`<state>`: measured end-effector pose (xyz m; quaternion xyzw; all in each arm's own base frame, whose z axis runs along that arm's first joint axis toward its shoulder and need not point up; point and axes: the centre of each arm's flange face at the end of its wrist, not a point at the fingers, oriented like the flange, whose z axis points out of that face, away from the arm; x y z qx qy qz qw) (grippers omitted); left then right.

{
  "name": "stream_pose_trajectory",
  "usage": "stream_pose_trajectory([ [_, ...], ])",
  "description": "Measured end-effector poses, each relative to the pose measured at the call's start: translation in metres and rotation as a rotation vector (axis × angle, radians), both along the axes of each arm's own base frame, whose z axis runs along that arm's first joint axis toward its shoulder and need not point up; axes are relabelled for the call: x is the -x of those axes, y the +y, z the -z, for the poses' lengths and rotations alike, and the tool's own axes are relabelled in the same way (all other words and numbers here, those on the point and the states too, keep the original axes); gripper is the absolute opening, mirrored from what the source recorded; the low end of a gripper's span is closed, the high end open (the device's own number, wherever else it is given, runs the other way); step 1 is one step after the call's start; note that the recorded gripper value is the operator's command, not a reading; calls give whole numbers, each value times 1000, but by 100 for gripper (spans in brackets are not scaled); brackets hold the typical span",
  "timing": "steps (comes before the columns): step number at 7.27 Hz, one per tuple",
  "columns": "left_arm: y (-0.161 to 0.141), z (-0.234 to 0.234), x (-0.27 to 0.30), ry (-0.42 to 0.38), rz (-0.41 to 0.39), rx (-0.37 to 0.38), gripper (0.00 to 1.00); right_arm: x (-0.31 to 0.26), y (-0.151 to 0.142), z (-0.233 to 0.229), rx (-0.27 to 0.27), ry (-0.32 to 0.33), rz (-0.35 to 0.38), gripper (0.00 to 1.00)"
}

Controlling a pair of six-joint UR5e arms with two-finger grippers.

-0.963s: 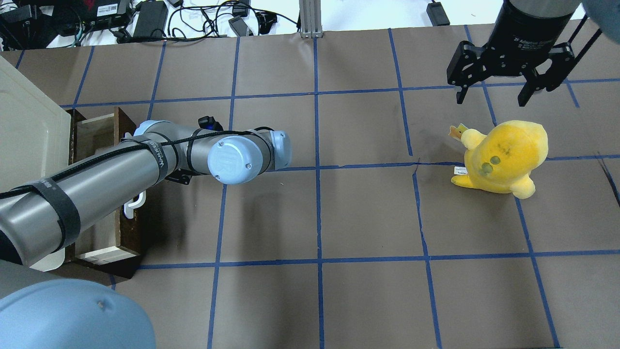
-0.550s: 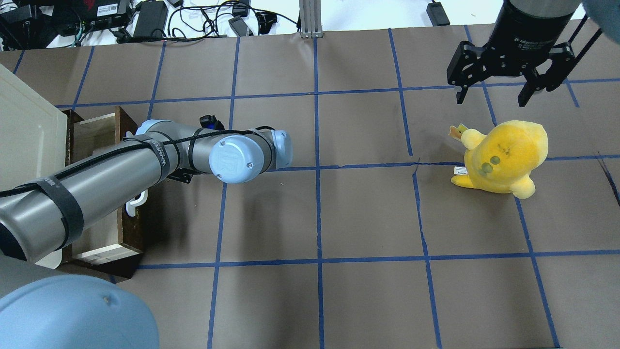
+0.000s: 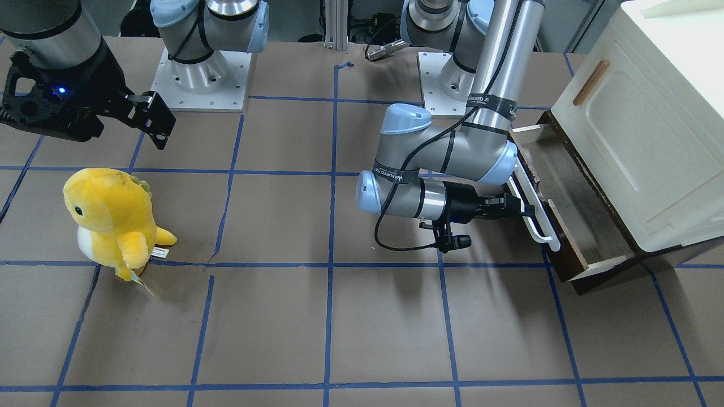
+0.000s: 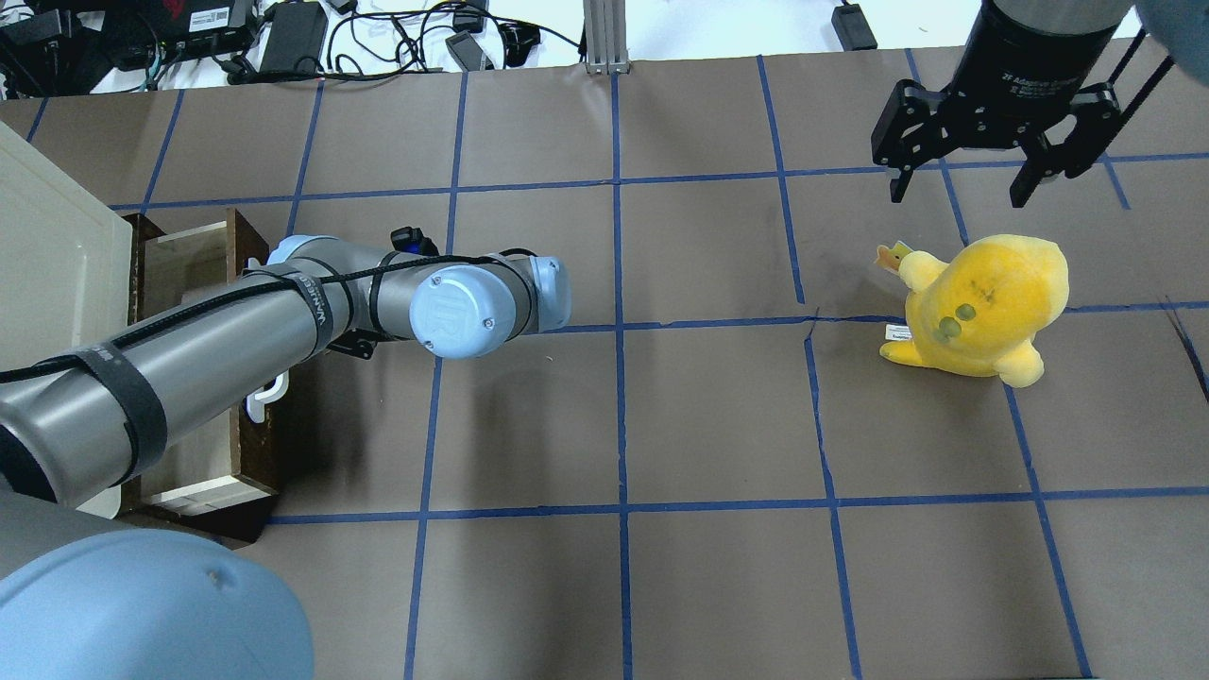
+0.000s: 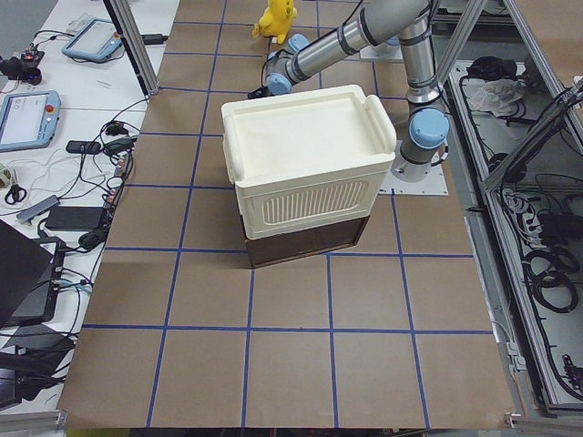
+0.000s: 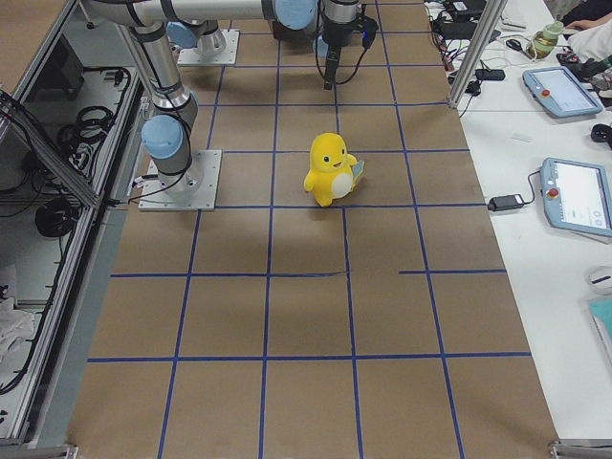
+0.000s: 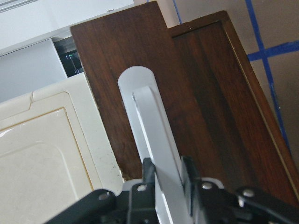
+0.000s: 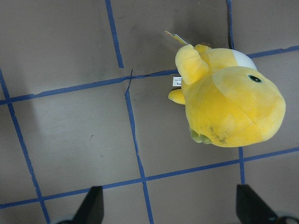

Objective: Pull drawer sideways
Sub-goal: 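Pull the drawer handle outward away from the cabinet with the left gripper, then open the left gripper and release the drawer handle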

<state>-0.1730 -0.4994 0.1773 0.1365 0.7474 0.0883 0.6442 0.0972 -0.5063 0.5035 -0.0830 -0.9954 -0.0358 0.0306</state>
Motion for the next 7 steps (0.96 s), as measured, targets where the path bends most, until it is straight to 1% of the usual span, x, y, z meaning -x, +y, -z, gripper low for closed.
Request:
stream_pose_trajectory([
  [1, 1, 0, 1, 0, 2, -1, 32, 0, 0, 0, 0, 0, 0, 100],
  [2, 1, -1, 3, 0, 5, 0, 89, 0, 0, 0, 0, 0, 0, 100],
  [3, 1, -4, 4, 2, 7, 6, 100, 0, 0, 0, -1, 0, 0, 100],
  [5, 0, -16, 4, 16, -1, 21, 100, 0, 0, 0, 0, 0, 0, 100],
  [6, -3, -24, 6, 40, -22, 33, 100, 0, 0, 0, 0, 0, 0, 100],
  [7, -6, -36, 9, 86, -65, 56, 100, 0, 0, 0, 0, 0, -1, 100],
])
